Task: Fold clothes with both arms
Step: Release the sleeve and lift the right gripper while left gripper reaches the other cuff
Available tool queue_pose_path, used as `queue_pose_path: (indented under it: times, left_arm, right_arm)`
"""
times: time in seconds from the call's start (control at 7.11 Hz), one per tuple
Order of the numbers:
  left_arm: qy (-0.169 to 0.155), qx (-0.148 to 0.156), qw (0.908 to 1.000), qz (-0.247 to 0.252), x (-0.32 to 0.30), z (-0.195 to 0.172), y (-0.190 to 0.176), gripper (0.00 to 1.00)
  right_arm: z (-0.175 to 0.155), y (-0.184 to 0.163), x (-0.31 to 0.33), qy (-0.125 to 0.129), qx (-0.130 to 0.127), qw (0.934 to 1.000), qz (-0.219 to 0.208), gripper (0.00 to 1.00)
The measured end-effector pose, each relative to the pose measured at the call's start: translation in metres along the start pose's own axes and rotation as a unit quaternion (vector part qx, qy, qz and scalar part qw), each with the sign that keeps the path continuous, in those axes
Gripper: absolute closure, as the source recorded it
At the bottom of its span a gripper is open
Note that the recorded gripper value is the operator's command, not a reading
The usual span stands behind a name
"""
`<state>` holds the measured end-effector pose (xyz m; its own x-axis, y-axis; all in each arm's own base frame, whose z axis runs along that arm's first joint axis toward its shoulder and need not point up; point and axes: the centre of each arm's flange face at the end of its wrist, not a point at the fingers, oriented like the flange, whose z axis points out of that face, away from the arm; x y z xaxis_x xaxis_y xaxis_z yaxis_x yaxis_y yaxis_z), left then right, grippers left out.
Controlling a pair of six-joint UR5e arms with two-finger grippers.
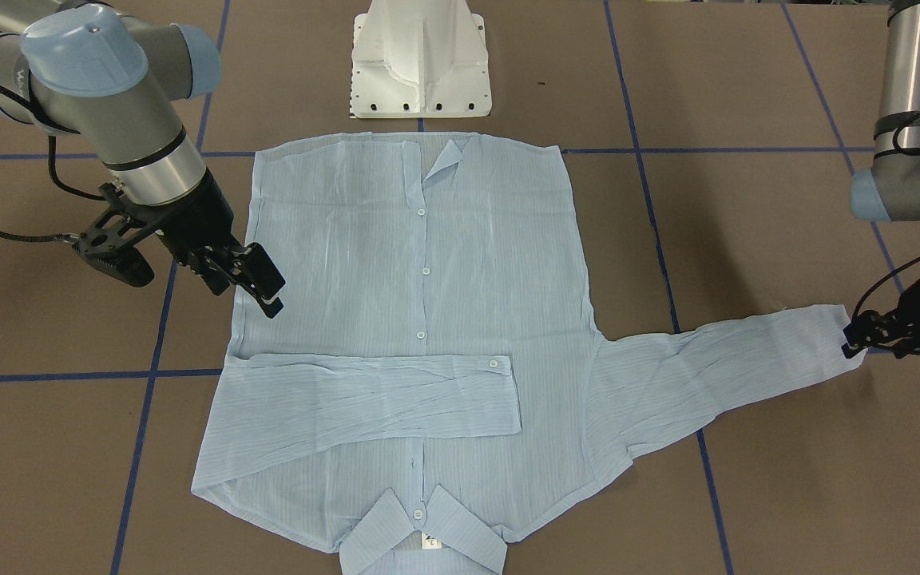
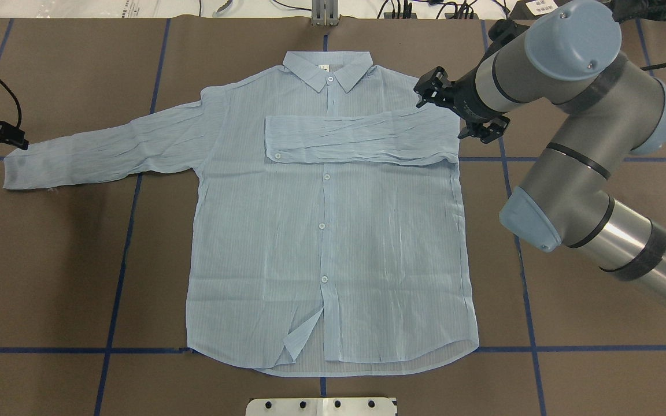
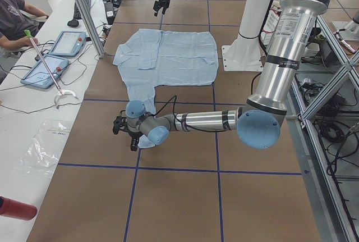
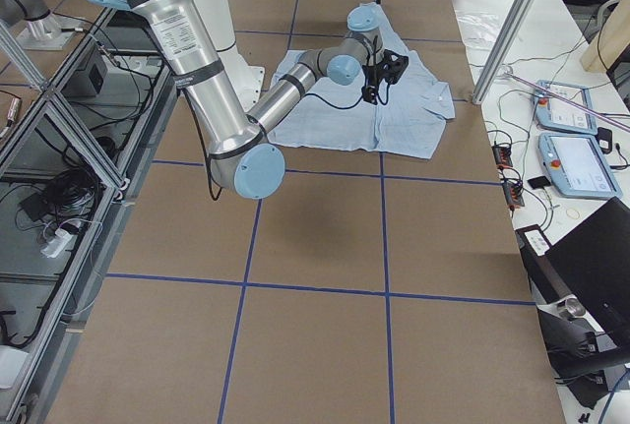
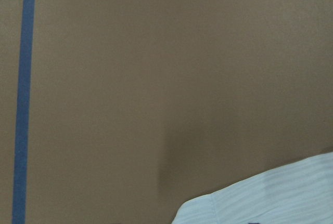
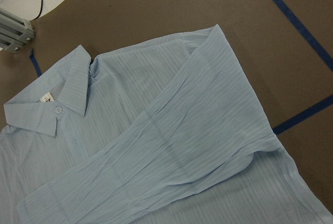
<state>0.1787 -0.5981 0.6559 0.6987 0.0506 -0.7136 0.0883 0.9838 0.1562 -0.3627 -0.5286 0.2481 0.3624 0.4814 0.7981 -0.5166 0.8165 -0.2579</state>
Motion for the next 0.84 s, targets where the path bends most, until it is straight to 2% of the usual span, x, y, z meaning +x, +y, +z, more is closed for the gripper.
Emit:
queue_pose_path:
  times: [0.28, 0.42, 0.56, 0.84]
  left_arm:
    - [0.0, -0.007, 1.0, 0.003, 0.0019, 0.0073, 0.0041, 0.22]
    - [0.0, -0.01, 0.9999, 0.004, 0.0025, 0.0095, 0.0057, 0.35]
    - [0.0, -0.011, 0.9999, 0.004, 0.002, 0.0106, 0.0067, 0.6]
    - [-0.001, -0.013, 0.9999, 0.004, 0.0, 0.012, 0.0088, 1.0]
  right_arm:
    - [0.0026, 0.0016, 0.0031, 0.003, -0.001, 1.0, 0.001, 0.0]
    - [0.0035, 0.0024, 0.004, 0.004, -0.002, 1.0, 0.001, 0.0]
    - [0.0041, 0.0029, 0.0046, 0.005, -0.002, 1.0, 0.001, 0.0]
    - [0.0045, 0.0032, 0.0051, 0.005, -0.002, 1.0, 0.001, 0.0]
